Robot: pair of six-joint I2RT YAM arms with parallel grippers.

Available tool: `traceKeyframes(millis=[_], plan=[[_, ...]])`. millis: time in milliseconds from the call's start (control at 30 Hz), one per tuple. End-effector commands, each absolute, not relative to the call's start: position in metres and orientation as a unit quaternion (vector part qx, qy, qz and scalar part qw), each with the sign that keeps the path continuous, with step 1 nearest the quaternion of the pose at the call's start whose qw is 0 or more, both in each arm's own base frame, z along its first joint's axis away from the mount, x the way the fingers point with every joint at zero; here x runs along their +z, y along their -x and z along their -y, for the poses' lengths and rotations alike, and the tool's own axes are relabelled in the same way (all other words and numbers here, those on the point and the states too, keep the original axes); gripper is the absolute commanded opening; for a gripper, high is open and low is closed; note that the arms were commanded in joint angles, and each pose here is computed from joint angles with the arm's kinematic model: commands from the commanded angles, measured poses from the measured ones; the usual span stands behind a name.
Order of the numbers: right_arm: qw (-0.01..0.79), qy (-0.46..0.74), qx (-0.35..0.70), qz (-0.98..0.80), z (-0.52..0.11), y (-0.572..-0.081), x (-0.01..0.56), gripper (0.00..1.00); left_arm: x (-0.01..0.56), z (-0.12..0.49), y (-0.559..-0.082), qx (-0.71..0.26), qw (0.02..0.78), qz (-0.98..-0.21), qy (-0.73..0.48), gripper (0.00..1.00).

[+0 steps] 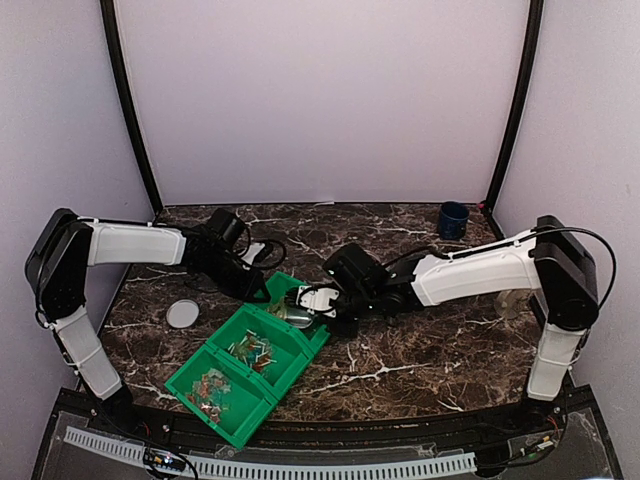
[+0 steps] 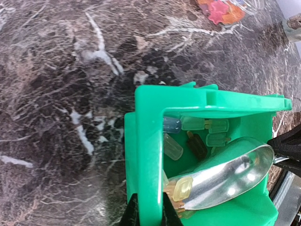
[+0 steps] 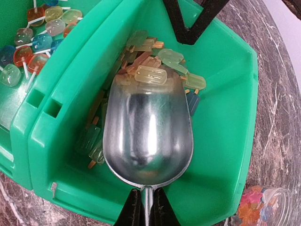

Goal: Pack the candies
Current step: Scoop the fake candies from the storage box.

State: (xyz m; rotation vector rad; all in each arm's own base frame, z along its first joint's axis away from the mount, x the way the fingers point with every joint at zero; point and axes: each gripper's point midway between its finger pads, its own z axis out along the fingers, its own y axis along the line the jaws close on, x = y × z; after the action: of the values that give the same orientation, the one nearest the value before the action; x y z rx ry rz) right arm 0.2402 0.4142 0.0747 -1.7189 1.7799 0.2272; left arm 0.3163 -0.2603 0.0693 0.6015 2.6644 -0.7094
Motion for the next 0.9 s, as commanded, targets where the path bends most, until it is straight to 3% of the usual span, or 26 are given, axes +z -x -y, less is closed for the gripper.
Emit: traceKeyframes(millis=[0,300,867], plan=[[0.33,0.666,0.116,-0.659,-0.411,-0.238,0.082,0.0,0.127,0.288,-0.318,-0.337,0.198,-0.893,-0.225,0.0],[0.316,0.589,0.145,-0.729,-0.414,-0.259,0.068,0.0,0.127,0.285,-0.319,-0.328,0.203,-0.896,-0.221,0.0],[0.345,0.537,0.264,-0.723,-0.443,-0.243,0.074,0.0,0.127,0.284,-0.321,-0.325,0.206,-0.898,-0.214,0.0]])
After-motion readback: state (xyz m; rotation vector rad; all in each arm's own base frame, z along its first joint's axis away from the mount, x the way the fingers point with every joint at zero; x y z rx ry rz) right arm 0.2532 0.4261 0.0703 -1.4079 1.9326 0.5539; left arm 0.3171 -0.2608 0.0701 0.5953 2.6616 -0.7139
